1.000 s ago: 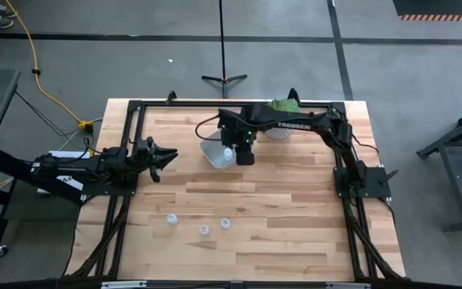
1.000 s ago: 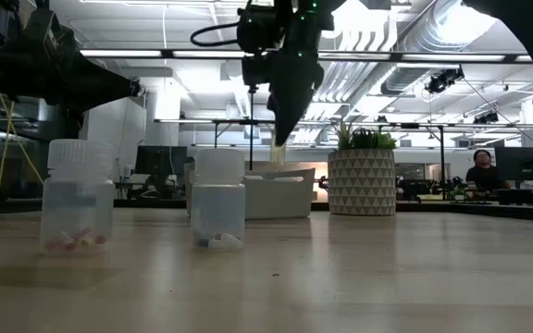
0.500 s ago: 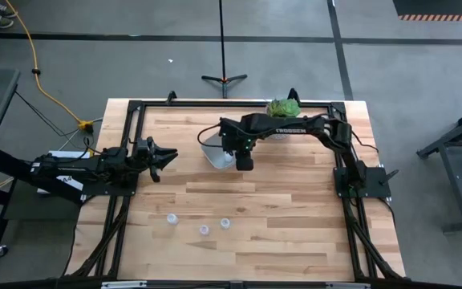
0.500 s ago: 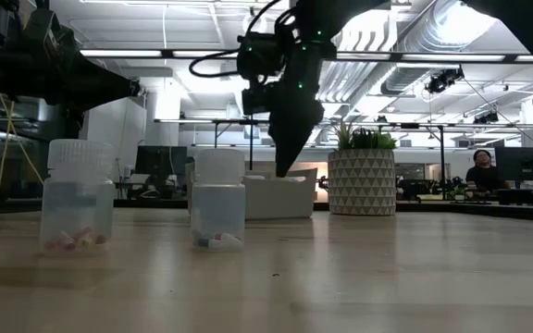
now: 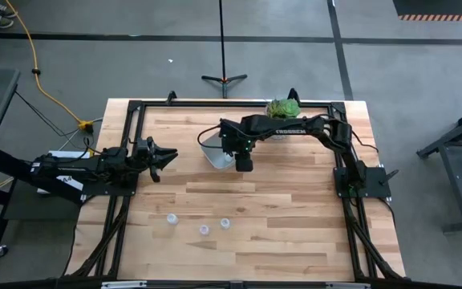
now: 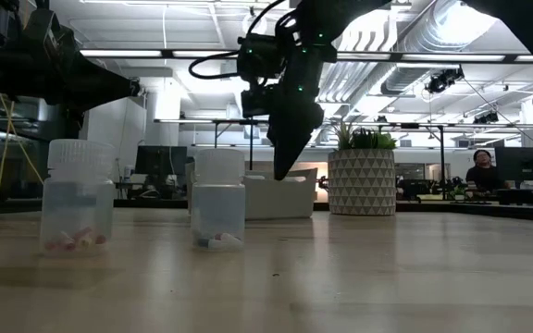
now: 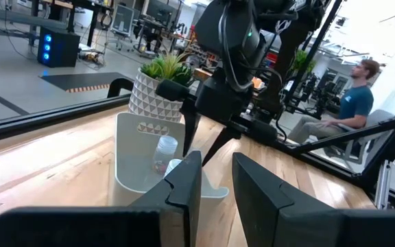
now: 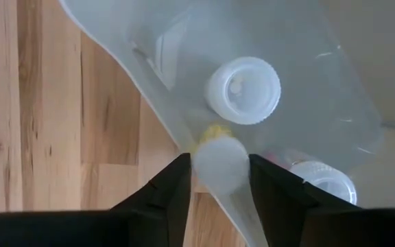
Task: Pick and place pill bottles into a basket
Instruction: Put the yellow medicine bottle into the white bin, then put the transparent medicine bottle into the white bin
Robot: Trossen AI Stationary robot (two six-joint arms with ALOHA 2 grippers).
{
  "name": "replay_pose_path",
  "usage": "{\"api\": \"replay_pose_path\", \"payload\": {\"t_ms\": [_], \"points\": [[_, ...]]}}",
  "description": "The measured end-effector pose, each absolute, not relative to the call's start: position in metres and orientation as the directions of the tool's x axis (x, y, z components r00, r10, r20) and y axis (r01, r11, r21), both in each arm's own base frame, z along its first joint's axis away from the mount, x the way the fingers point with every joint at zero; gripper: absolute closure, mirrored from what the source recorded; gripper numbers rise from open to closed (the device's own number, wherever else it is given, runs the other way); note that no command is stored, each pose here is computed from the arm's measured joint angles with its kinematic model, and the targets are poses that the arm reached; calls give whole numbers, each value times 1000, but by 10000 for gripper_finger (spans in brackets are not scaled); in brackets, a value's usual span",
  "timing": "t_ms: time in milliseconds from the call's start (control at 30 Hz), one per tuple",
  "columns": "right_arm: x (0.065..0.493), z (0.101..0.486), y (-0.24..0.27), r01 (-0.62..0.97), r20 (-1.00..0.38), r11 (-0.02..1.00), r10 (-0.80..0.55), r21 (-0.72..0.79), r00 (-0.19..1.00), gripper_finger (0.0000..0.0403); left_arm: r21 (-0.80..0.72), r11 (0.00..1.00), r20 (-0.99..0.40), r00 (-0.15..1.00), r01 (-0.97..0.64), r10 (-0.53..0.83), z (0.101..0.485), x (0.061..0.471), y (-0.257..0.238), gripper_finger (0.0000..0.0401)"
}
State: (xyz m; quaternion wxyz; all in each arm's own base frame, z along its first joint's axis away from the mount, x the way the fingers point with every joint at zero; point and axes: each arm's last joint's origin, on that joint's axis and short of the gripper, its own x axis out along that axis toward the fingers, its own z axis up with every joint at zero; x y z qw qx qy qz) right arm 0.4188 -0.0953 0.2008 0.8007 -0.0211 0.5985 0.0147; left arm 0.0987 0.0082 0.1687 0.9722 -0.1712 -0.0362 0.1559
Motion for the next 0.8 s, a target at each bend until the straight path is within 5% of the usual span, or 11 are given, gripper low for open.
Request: {"api": "replay_pose_path", "payload": {"t_ms": [333,667,800], "points": [[422,219,-99,-27,-954,999,-34,-43,297,220,-344,893,17,949,-291,316,169,99,8,281],[422,334,-112,-90,-756,987,159,132,635,260,-337,893,16,946,-300,323,169,99,8,281],[391,389,-91,-35,-617,999,54,42,785,297,-324,873,2,922,-365,387,170,97,10,281]]}}
